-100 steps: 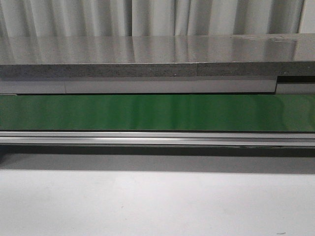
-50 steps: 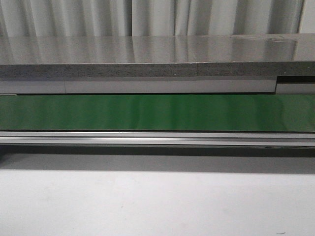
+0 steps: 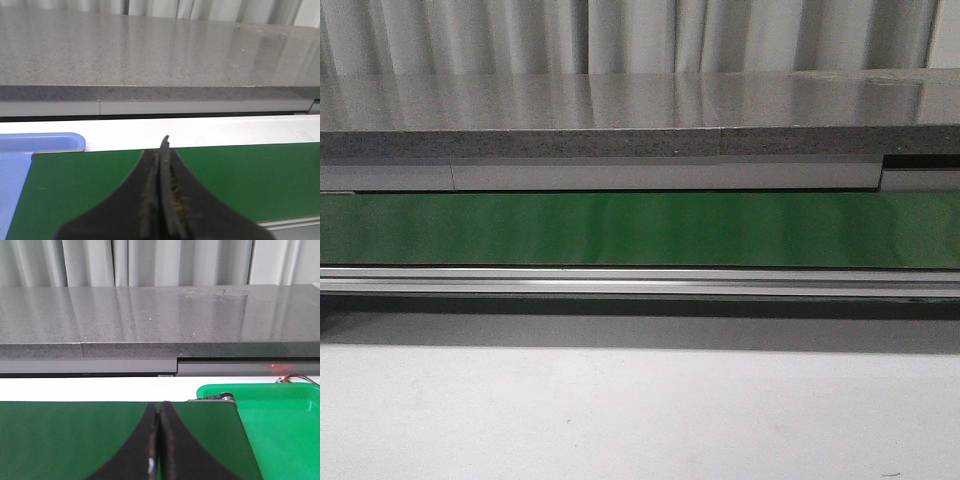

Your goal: Move button from right to left

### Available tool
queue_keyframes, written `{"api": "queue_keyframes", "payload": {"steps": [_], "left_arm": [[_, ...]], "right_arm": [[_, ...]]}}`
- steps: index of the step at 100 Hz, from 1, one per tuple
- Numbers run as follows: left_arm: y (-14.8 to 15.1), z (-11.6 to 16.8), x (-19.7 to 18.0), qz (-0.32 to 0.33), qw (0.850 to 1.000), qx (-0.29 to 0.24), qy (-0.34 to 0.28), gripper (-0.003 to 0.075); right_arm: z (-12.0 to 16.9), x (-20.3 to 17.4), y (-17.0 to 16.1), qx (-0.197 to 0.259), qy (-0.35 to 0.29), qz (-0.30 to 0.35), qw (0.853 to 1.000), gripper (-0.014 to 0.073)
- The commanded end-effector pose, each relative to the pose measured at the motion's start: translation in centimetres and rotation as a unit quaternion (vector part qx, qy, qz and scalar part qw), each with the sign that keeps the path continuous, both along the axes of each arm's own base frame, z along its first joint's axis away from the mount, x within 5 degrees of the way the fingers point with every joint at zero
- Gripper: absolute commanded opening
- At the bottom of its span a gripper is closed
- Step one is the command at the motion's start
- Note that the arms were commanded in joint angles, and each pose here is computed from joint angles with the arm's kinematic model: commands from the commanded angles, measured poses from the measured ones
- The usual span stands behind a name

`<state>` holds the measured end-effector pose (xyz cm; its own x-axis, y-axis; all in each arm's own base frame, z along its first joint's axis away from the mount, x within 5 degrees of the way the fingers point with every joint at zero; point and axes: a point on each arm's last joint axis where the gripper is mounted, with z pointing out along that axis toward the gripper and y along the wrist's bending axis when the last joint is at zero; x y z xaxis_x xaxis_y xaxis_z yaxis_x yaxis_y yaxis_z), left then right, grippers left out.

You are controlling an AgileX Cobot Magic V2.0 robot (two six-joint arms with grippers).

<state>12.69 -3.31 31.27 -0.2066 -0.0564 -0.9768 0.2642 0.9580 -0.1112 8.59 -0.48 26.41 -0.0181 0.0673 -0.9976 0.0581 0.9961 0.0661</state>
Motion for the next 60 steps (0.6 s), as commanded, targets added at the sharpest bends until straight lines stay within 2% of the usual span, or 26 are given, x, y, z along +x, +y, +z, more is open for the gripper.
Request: {"api": "queue_keyframes", "payload": {"steps": [1, 18, 28, 46, 60], "left_arm": [[0.5, 1.0, -0.5, 0.026, 0.998, -0.022, -0.052, -0.002], [1.1, -0.2, -1.3, 0.046, 0.996, 0.003, -0.077, -0.002], [1.4, -0.8, -1.7, 0.058, 0.995, -0.028, -0.074, -0.002], [2.1, -1.8, -2.8, 0.082, 0.992, -0.004, -0.098, -0.002], [2.6, -2.7, -3.7, 0.102, 0.987, -0.007, -0.12, -0.002]], "right_arm": [[1.5, 0.0, -0.3, -0.002, -0.044, -0.014, 0.999, -0.0067], [1.5, 0.0, -0.3, -0.002, -0.044, -0.014, 0.999, -0.0067], [1.5, 0.0, -0.3, -0.002, -0.044, -0.014, 0.999, -0.0067], [1.5, 0.0, -0.3, -0.002, -0.044, -0.014, 0.999, -0.0067], [1.5, 0.0, -0.3, -0.002, -0.044, -0.014, 0.999, -0.0067]]}}
